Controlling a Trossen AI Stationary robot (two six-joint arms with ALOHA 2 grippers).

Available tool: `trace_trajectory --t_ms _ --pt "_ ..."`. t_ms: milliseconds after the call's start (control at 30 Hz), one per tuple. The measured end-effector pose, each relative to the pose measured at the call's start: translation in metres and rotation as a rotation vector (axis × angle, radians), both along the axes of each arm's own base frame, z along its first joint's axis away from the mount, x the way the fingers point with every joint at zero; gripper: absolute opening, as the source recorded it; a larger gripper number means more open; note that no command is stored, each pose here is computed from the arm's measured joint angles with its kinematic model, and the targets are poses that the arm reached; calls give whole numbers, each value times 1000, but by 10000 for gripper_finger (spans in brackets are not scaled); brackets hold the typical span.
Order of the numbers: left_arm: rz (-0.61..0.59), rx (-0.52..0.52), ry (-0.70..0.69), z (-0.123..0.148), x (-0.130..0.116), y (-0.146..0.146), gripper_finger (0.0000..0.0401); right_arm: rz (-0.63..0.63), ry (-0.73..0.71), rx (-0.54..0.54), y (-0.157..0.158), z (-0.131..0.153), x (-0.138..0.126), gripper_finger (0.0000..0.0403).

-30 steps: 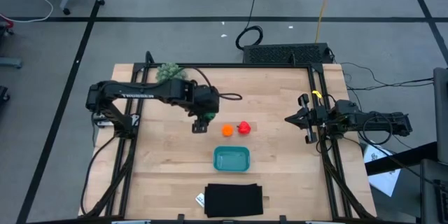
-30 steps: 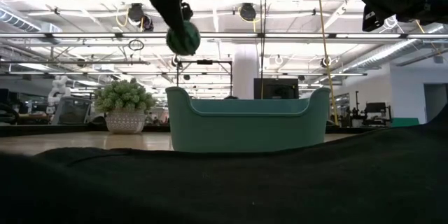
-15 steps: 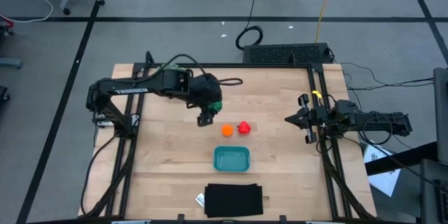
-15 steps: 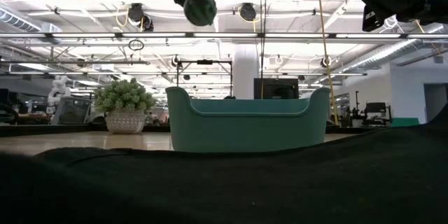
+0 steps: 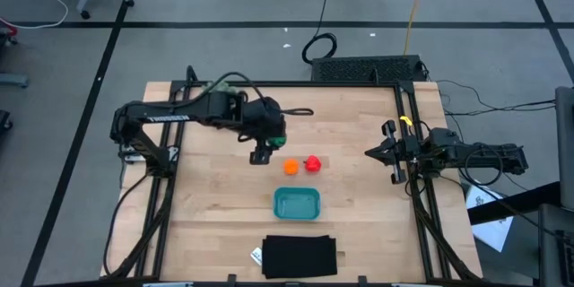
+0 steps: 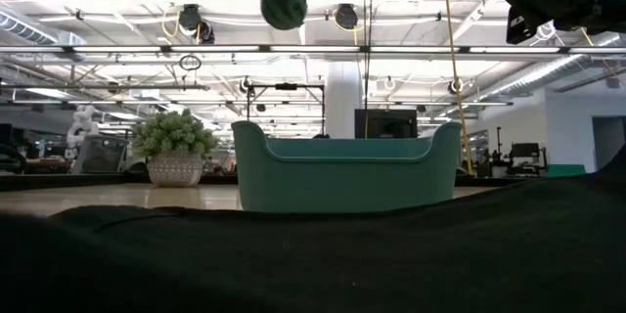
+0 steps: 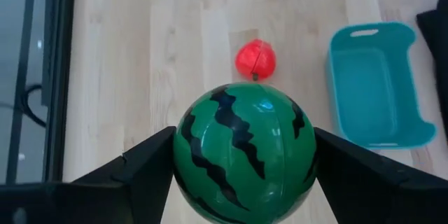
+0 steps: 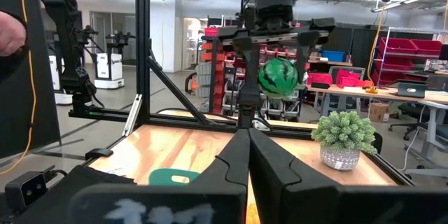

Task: Pick and placing Produce into tupperware
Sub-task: Put the watermelon into the blue bin

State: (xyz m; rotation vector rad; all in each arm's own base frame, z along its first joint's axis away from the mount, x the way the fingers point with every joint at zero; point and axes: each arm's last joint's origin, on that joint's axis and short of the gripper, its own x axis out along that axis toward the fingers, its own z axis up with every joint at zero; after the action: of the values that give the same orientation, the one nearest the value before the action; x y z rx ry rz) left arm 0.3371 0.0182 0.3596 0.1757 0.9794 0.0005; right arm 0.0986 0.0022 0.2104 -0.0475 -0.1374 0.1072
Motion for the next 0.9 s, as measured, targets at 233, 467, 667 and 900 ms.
trace_trajectory --t_ms 233,467,667,900 --pt "-96 -1 -47 -9 19 -14 301 0 -3 0 0 0 0 0" --pt "-182 -32 -28 -30 39 -24 301 0 -8 0 0 1 1 0" --pt "-260 -76 -25 -46 53 -27 301 0 -18 0 0 2 4 0" --pt "-387 -23 -22 -58 61 -41 301 1 9 0 0 0 7 0"
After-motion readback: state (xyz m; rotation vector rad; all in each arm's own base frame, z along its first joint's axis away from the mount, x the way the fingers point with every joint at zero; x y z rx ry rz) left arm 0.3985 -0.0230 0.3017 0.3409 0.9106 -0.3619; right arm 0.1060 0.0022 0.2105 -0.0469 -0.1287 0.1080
